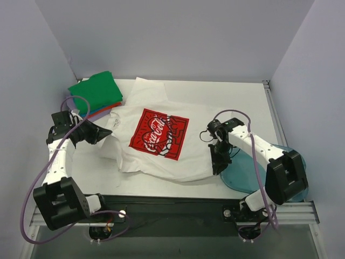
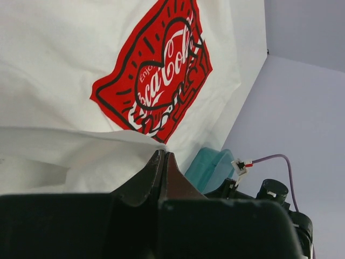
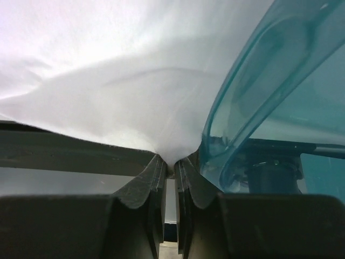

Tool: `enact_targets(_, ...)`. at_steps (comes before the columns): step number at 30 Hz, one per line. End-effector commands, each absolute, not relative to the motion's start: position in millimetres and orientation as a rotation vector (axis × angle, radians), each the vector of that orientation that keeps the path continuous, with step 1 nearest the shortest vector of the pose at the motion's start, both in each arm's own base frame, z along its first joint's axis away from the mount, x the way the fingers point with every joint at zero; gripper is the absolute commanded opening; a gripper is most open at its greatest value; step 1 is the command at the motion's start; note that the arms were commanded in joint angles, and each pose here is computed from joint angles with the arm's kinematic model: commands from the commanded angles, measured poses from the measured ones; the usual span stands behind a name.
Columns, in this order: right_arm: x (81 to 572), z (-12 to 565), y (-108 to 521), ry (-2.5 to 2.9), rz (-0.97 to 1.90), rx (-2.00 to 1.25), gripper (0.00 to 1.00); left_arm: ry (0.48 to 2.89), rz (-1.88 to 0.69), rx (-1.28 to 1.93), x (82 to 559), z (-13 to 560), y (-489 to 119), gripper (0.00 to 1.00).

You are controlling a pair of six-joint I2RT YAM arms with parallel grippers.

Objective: Fold and stack the t-shirts
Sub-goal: Grap the side of the flattened tshirt closest away from the robot with both arms, then fold the flattened tshirt in 1/3 of the way

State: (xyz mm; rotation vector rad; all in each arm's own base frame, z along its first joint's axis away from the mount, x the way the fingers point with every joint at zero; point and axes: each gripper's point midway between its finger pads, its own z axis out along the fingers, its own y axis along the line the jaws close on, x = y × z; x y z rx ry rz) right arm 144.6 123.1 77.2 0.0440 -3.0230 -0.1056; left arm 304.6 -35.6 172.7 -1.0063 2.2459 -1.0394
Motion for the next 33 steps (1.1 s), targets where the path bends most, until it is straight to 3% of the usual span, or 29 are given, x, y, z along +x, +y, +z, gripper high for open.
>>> enact_targets(1, 152, 88, 115, -2.998, -0.103, 0.016, 0.00, 2.109, -1.077, -0.918, 341, 212, -29, 0.00)
enact_targets(16, 226, 98, 106, -3.006, -0.254, -0.203, 0.00, 2.056, -1.136, -0.849, 425, 233, -25, 0.00)
enact_targets(33, 246, 91, 83, -2.968, -0.230, -0.341, 0.00, 2.162, -1.149, -0.727, 495, 224, -57, 0.00)
